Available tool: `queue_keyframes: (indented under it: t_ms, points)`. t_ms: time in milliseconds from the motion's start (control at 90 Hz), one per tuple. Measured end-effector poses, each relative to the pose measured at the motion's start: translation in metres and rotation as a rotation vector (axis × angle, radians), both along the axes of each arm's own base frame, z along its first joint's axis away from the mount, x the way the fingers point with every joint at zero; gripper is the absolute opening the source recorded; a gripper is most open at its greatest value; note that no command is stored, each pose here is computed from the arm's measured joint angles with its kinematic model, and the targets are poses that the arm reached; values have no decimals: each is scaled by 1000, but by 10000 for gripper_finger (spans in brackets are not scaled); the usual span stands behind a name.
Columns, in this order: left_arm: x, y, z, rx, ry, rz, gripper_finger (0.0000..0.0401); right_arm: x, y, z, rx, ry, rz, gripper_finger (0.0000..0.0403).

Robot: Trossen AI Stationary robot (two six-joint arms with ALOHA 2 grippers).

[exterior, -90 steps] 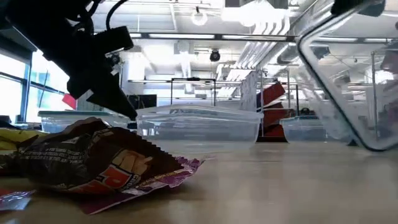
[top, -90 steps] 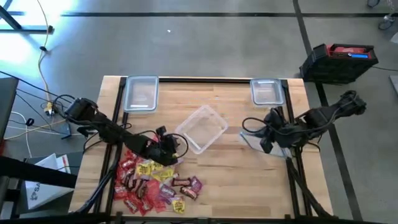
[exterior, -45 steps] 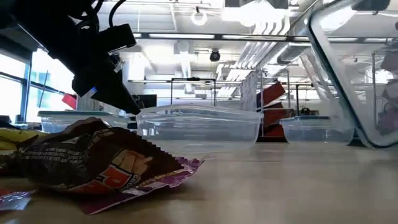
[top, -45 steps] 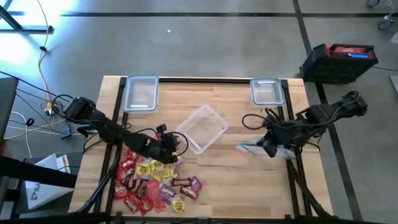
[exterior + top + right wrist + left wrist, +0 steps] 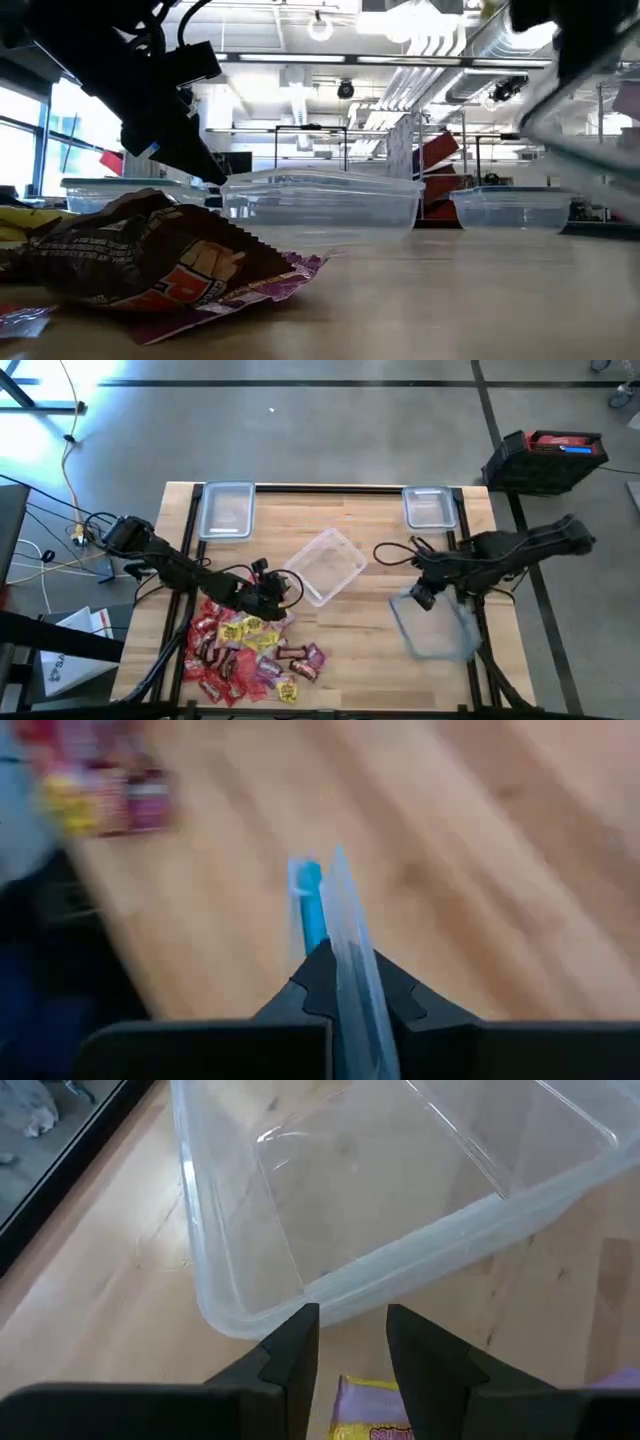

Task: Sort candy
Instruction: Open the transparent bin, then put the yellow candy into the center transparent bin

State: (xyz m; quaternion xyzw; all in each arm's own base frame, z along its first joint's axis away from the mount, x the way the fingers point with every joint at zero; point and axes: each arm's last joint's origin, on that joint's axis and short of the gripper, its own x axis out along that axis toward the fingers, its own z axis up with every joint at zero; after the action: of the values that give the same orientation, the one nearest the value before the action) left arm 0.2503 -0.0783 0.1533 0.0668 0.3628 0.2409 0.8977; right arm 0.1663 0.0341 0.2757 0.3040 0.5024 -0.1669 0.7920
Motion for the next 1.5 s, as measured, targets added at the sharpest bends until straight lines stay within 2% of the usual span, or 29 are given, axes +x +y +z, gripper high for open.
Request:
queue_keyframes:
  t_ms: [244,378,444,533,622,689,878,1044,1122,1344,1500]
  points:
    - [-2,-3,1,10,12,-23,106,-2,-16,-56,-84,58,-96,3]
    - [-10,-8,16,-49,-4,-99,106,-7,-18,-77,-89,95,-103,23]
    - [-17,-10,25,-116,12,-156,106,-9,-19,-83,-98,118,-97,39]
    - [-30,-10,37,-270,48,-219,106,-11,-19,-84,-122,130,-68,62]
    - [-41,-9,44,-415,93,-228,106,-10,-20,-83,-163,127,-42,84]
    - [-46,-9,46,-472,114,-218,106,-10,-22,-81,-211,123,-13,100]
    - [-49,-22,36,-521,194,-241,106,-5,-24,-73,-287,87,42,137]
    - [-51,-37,21,-542,263,-227,111,11,-12,-68,-248,-66,113,159]
    - [-52,-41,16,-543,289,-219,116,19,-1,-72,-235,-94,165,167]
    - [-51,-47,0,-541,354,-181,131,40,31,-104,-224,-28,285,176]
    - [-45,-48,-12,-496,366,-149,138,38,39,-127,-232,127,295,176]
